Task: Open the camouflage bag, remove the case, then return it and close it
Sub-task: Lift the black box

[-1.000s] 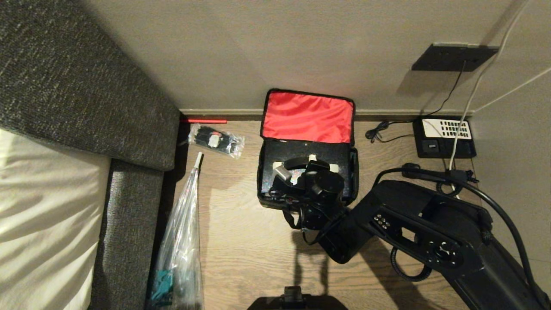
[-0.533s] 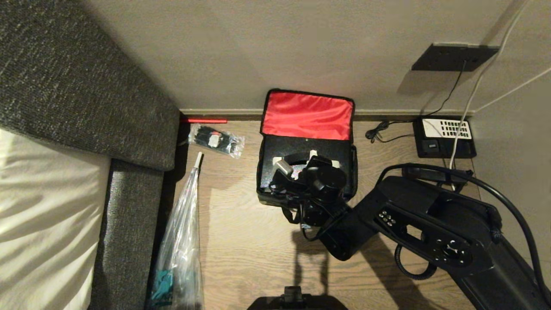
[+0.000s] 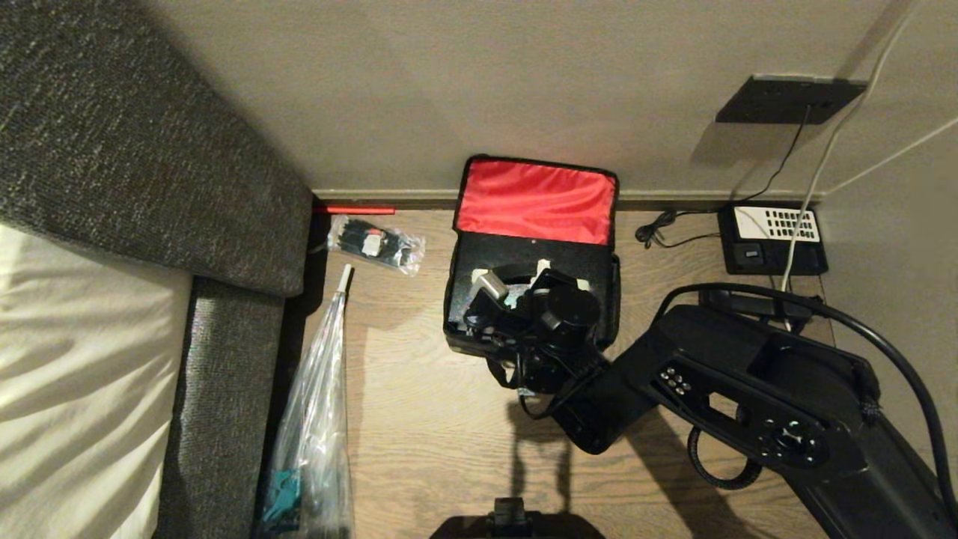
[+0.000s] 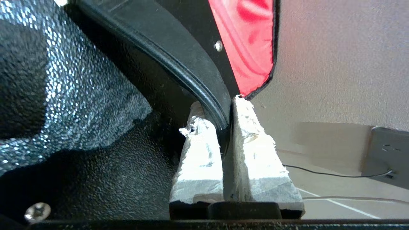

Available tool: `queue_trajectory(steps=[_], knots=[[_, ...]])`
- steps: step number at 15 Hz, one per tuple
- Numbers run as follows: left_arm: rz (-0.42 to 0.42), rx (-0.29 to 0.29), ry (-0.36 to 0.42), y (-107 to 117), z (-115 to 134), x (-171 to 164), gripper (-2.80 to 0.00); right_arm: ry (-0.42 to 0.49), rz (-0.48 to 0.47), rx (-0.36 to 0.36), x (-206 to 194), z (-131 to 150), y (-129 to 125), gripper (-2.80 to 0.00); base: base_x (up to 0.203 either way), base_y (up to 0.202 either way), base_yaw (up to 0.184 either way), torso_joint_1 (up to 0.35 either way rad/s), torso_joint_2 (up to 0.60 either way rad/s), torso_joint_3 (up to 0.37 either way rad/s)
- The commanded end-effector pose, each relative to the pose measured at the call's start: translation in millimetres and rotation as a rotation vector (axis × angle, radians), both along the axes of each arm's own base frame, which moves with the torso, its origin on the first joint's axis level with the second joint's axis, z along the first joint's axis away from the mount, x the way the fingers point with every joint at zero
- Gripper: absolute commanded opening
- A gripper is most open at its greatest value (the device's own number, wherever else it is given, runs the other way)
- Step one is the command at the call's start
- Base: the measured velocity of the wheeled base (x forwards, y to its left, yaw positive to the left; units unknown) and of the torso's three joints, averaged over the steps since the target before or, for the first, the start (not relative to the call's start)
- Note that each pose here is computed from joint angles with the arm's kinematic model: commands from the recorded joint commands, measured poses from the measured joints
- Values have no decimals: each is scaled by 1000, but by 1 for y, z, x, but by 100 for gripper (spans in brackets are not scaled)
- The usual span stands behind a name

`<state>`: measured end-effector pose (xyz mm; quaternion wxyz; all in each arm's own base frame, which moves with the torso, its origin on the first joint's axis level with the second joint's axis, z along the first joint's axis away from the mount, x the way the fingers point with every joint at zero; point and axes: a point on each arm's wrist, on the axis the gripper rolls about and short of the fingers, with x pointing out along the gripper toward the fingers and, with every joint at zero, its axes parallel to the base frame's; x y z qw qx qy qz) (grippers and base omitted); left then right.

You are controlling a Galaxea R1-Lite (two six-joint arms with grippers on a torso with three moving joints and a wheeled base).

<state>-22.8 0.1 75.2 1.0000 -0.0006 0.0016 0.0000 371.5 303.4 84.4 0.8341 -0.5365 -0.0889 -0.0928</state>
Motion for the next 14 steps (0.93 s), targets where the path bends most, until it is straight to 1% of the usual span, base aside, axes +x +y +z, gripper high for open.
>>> queue_trajectory(steps=[1,5,8,11,14], knots=[[0,0,0,0,0,0,-280,-9,0,9,-4,6,3,-280,0,0,0,0,0,0],[0,0,0,0,0,0,-280,-17,4,24,-8,16,5,-280,0,0,0,0,0,0],[0,1,0,0,0,0,-280,-28,19,38,-15,22,12,-280,0,0,0,0,0,0],[0,0,0,0,0,0,-280,-26,28,53,-20,23,17,-280,0,0,0,0,0,0],[0,0,0,0,0,0,-280,-28,30,58,-23,31,16,-280,0,0,0,0,0,0]])
